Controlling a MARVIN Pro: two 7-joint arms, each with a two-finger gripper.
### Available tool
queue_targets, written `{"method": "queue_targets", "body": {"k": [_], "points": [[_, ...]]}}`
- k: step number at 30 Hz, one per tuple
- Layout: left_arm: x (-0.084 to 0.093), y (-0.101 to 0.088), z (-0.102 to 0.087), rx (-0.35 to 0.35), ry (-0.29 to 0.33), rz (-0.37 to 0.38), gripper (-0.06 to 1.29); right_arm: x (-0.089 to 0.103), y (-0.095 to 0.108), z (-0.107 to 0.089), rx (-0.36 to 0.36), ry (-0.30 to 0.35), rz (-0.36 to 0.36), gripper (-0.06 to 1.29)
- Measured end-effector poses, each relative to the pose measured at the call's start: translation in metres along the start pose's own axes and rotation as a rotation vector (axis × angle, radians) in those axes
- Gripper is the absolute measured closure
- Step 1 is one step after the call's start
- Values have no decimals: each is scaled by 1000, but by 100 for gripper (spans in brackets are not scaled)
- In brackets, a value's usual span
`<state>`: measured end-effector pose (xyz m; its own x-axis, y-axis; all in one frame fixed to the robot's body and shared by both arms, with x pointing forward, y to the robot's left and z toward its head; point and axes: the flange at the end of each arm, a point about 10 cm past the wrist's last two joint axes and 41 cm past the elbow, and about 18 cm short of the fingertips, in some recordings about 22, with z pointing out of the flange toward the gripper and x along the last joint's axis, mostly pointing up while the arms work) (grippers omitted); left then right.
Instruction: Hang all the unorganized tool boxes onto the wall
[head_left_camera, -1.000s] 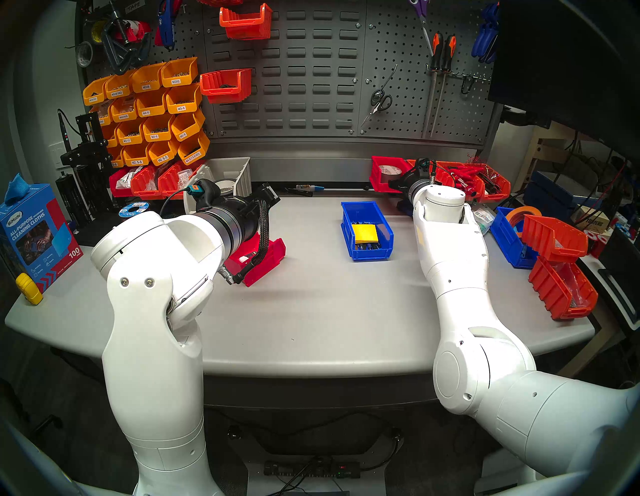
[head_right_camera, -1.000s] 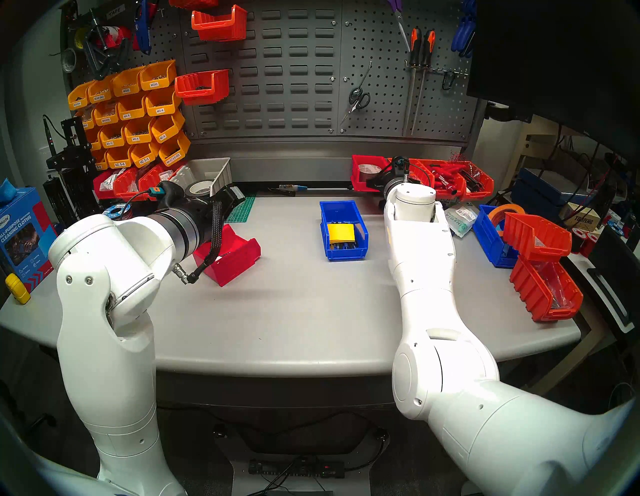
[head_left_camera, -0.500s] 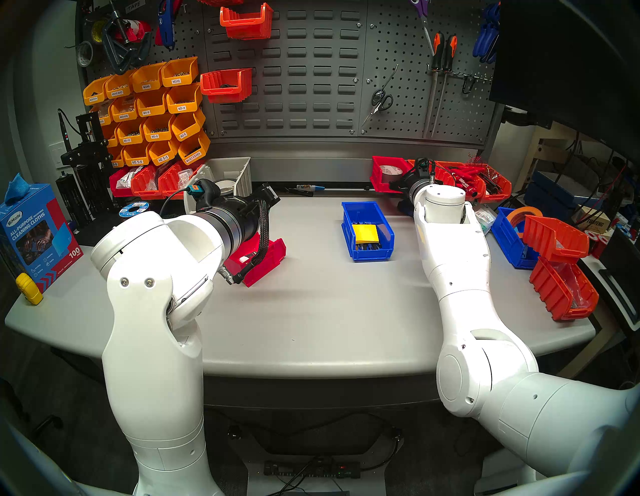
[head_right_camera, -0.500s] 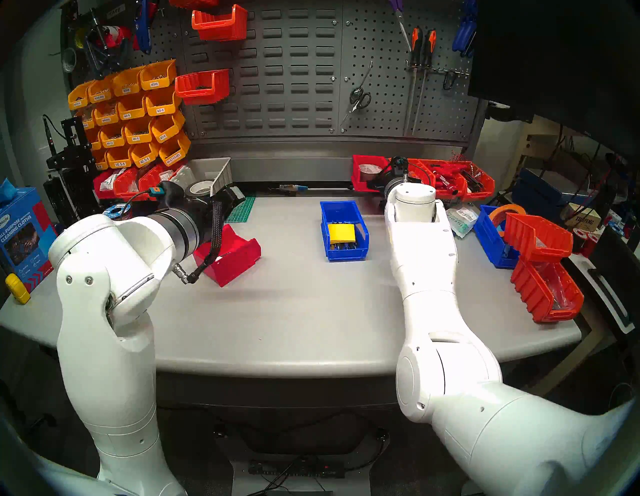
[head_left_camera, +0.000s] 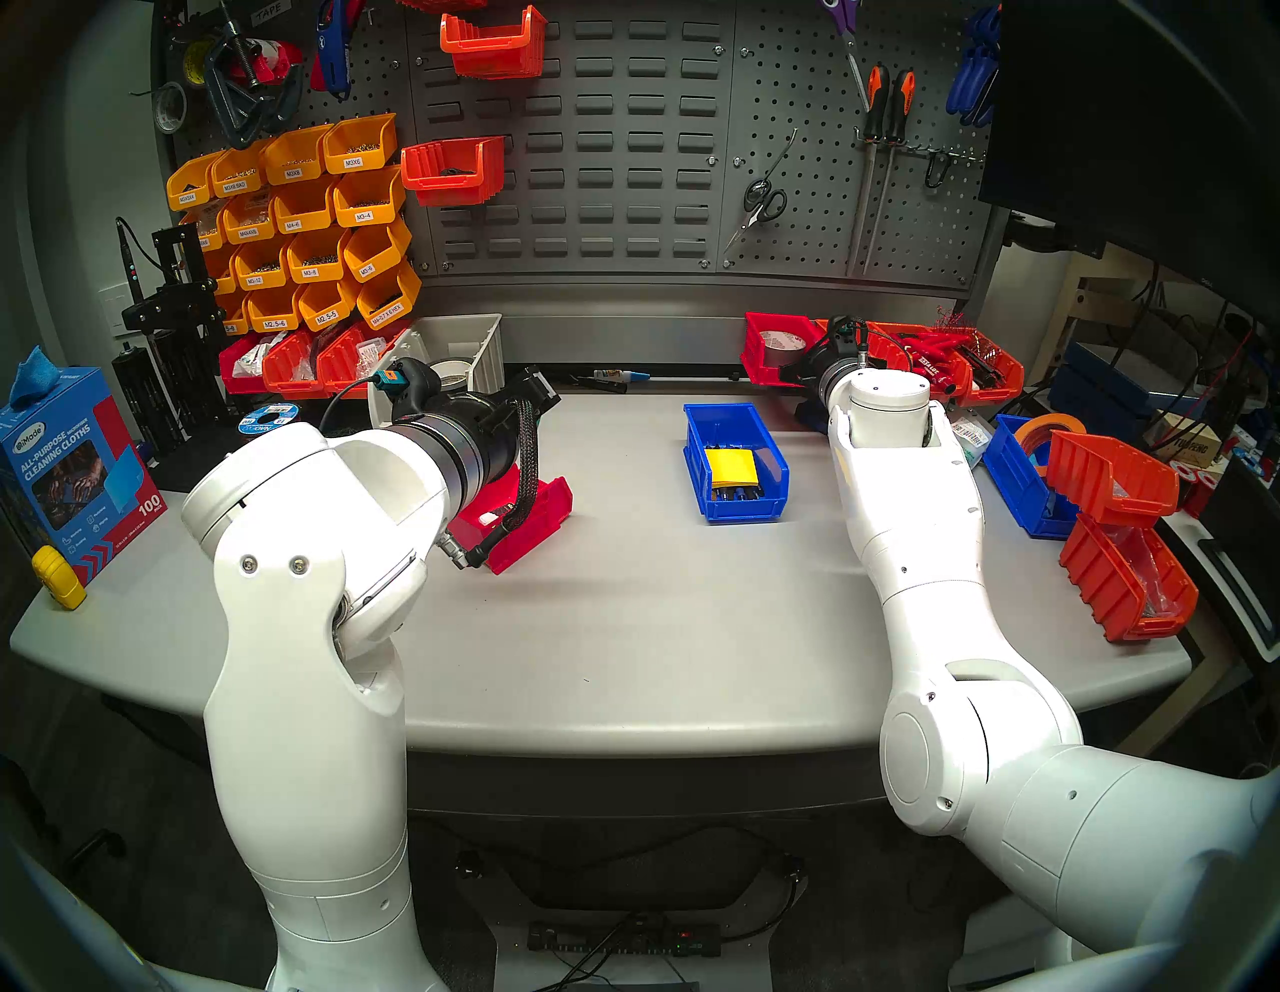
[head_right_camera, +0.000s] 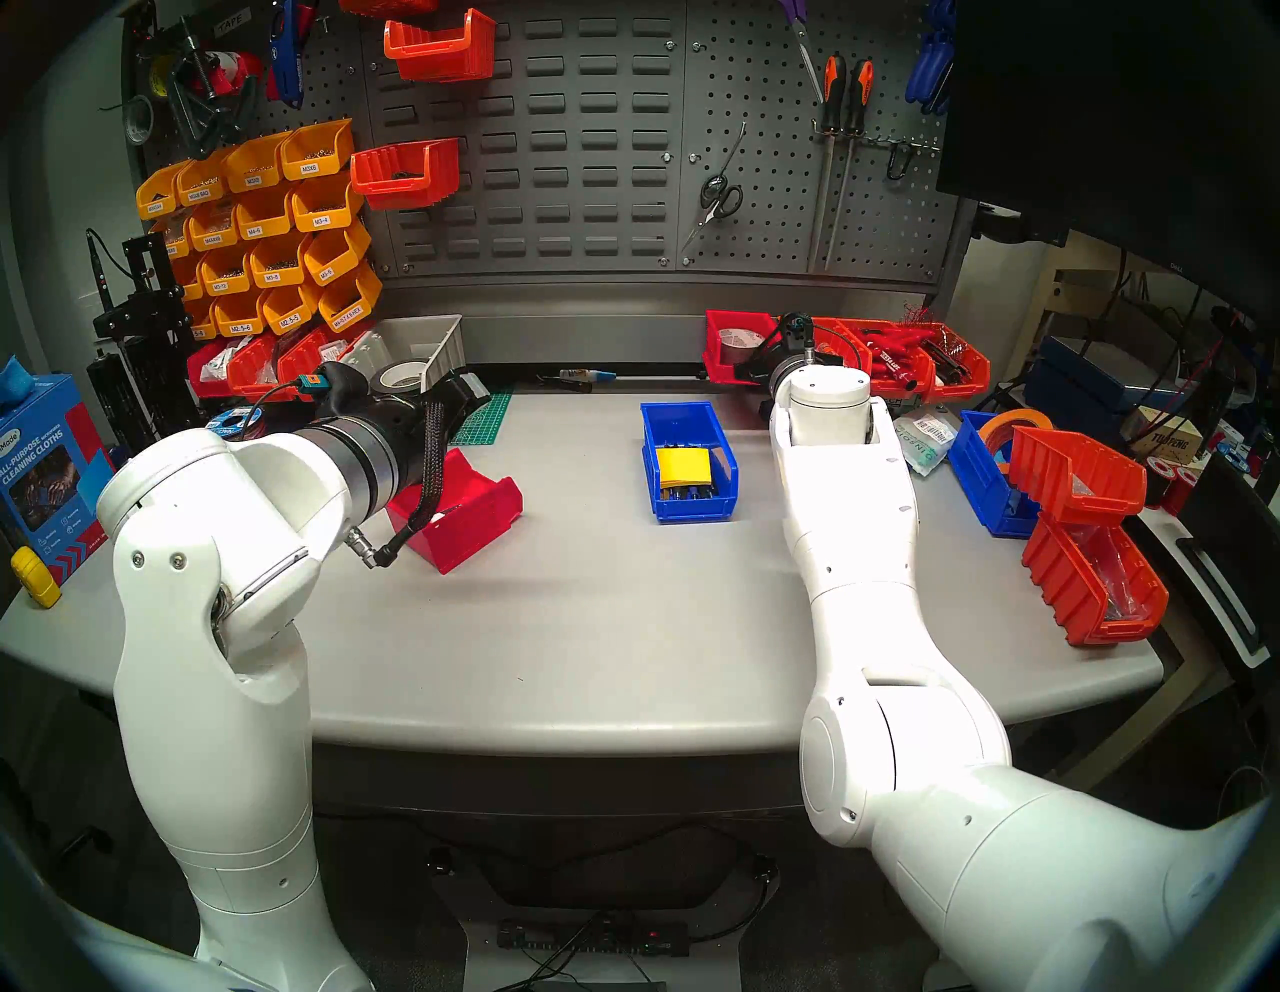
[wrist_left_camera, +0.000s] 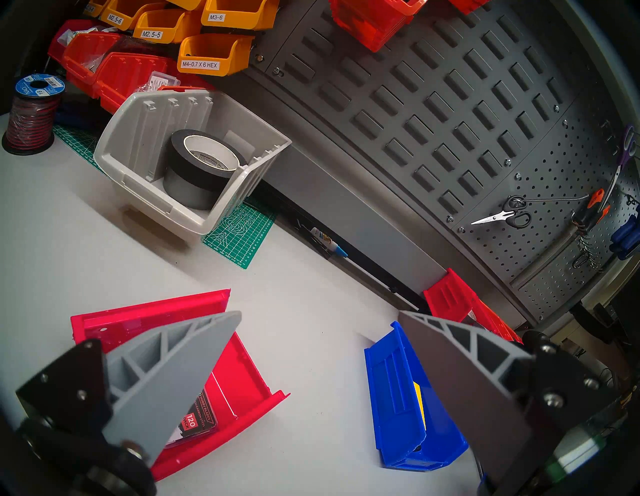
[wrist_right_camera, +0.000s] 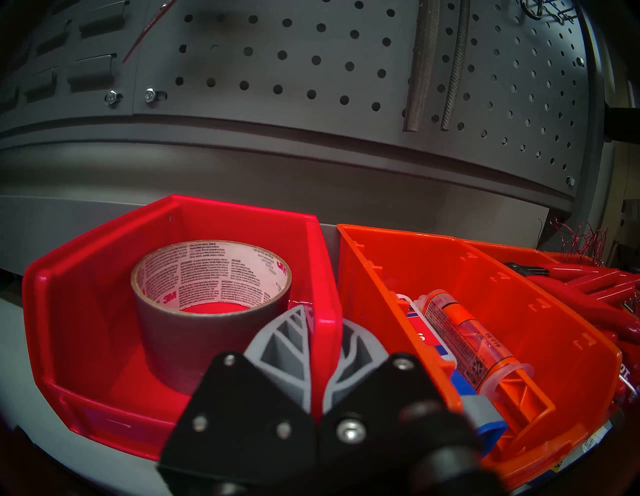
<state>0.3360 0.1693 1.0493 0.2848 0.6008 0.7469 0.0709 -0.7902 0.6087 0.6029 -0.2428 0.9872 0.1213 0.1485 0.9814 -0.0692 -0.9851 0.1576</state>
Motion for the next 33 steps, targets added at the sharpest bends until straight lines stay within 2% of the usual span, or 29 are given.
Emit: {"method": "queue_targets", "body": {"k": [1, 3, 4, 5, 6, 7, 9, 14, 33], "points": [[0, 0, 0, 0, 0, 0, 0, 0, 0, 0, 0, 0, 0, 126], [0, 0, 0, 0, 0, 0, 0, 0, -1, -1, 5, 5, 0, 98], [0, 0, 0, 0, 0, 0, 0, 1, -3, -1, 10, 8, -1, 93], [0, 0, 0, 0, 0, 0, 0, 1, -8, -2, 22, 12, -1, 68], [0, 0, 0, 0, 0, 0, 0, 1, -10, -2, 26, 13, -1, 57], [0, 0, 0, 0, 0, 0, 0, 1, -12, -3, 30, 15, -1, 49], [0, 0, 0, 0, 0, 0, 0, 1, -14, -4, 34, 19, 0, 43], [0, 0, 0, 0, 0, 0, 0, 0, -15, -5, 36, 25, 1, 37], [0, 0, 0, 0, 0, 0, 0, 0, -17, -8, 29, 23, 15, 36]]}}
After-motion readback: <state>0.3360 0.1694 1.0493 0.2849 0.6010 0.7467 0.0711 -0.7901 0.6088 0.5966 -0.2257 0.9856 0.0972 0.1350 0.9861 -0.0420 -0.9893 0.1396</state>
